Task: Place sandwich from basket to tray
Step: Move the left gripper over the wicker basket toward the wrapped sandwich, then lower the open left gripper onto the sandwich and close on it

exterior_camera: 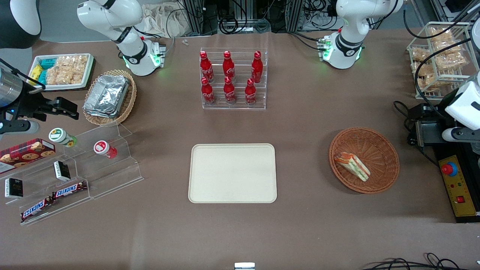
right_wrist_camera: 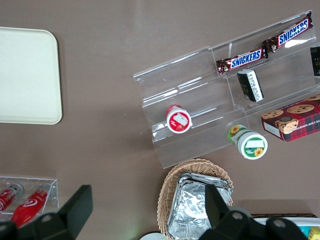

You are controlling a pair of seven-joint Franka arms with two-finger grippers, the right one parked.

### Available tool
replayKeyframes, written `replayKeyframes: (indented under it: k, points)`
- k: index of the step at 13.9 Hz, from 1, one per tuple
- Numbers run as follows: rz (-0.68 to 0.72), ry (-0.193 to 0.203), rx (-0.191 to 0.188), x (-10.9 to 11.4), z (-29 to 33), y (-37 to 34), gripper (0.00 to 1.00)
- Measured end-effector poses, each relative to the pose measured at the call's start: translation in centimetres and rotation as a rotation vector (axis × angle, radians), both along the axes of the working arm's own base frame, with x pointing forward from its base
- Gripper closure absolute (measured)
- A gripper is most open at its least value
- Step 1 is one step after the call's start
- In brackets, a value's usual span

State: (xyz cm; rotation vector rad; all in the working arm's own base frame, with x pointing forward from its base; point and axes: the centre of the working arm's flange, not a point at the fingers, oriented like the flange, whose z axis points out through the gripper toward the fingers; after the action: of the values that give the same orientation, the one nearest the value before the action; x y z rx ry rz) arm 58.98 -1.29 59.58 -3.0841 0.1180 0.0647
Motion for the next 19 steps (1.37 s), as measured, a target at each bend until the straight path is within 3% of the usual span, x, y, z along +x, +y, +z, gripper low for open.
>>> replayKeyframes:
  k: [5, 12, 16, 17, 19]
  points:
    - [-0.001, 0.008, 0.000, 0.1, -0.4, 0.0, 0.00]
    - [0.020, 0.061, -0.008, 1.9, -4.4, -1.1, 0.00]
    - [0.041, 0.118, -0.015, 2.0, -7.1, -1.8, 0.00]
    - [0.066, 0.121, -0.024, 2.2, -8.1, -1.9, 0.00]
    - [0.151, 0.088, -0.027, 2.4, -10.2, -2.1, 0.00]
